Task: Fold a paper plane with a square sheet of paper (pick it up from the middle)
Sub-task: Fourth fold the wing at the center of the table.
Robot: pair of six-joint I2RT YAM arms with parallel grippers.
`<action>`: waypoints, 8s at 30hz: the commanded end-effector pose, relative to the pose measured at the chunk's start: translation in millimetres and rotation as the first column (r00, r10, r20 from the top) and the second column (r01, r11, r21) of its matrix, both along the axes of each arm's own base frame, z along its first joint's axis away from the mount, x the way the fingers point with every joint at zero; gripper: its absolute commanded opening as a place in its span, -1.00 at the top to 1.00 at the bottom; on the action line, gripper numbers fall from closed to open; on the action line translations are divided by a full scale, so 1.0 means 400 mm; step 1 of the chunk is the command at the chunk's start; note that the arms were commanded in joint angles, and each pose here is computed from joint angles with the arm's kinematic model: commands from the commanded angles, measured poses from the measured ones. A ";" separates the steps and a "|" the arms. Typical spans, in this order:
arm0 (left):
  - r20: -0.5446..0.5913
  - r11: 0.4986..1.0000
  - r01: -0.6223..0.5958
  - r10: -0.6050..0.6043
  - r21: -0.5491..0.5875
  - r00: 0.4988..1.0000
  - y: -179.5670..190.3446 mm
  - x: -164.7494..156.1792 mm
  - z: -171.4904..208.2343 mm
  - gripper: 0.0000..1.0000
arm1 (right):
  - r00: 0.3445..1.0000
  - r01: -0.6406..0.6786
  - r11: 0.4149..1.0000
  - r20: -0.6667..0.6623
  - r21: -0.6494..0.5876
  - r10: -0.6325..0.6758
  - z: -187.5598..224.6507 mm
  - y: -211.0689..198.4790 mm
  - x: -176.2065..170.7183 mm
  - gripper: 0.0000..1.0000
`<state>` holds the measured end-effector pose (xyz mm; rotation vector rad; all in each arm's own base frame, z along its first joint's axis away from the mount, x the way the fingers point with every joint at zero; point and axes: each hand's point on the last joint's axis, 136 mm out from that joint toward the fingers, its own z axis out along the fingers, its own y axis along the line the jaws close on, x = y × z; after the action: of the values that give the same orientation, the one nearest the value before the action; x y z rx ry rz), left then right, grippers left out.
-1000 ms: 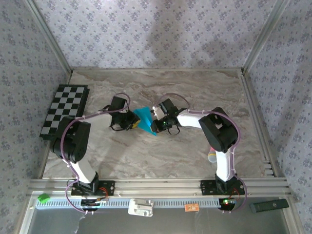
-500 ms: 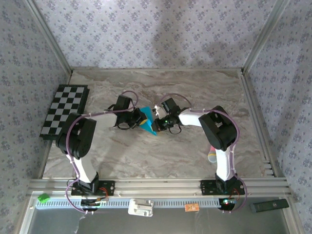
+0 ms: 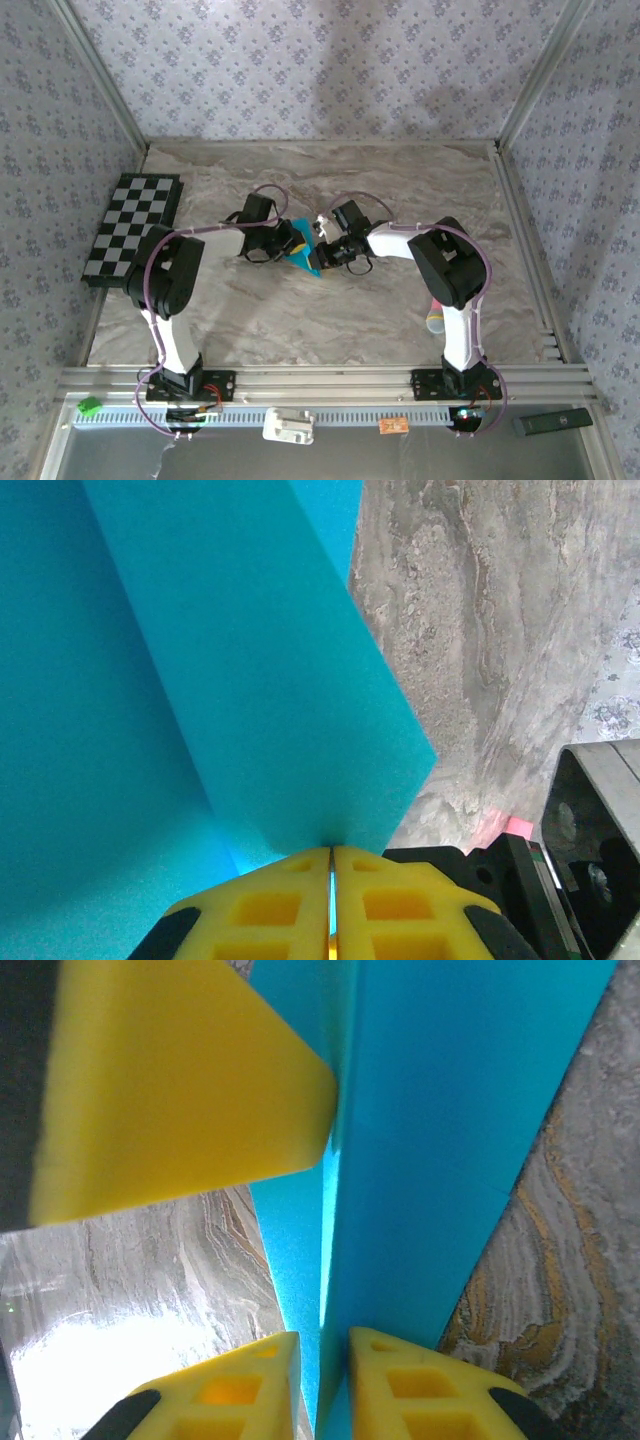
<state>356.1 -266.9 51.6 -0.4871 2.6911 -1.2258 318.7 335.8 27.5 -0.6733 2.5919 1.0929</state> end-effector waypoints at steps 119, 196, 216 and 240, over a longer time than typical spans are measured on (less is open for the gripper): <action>0.025 0.997 0.010 -0.008 -0.074 1.000 -0.037 0.033 -0.045 0.79 | 0.947 0.176 0.980 -0.257 -0.090 -0.193 -0.126 -0.123 -0.010 0.75; 0.009 0.998 0.006 -0.005 -0.058 1.000 -0.030 0.025 -0.055 0.79 | 0.962 0.121 0.992 -0.241 -0.035 -0.126 -0.007 -0.016 -0.031 0.72; -0.058 1.000 -0.007 0.007 0.004 0.998 -0.010 0.008 -0.098 0.79 | 0.955 0.121 0.974 -0.244 -0.194 -0.167 -0.072 -0.074 -0.055 0.75; 0.105 0.996 0.055 -0.048 -0.066 0.993 0.006 0.053 0.030 0.78 | 0.940 0.138 0.905 -0.234 -0.403 -0.248 -0.137 -0.145 -0.063 0.80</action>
<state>385.5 -259.1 53.8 -0.4278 2.6244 -1.2671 312.2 315.2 18.8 -0.4061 2.8850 0.9369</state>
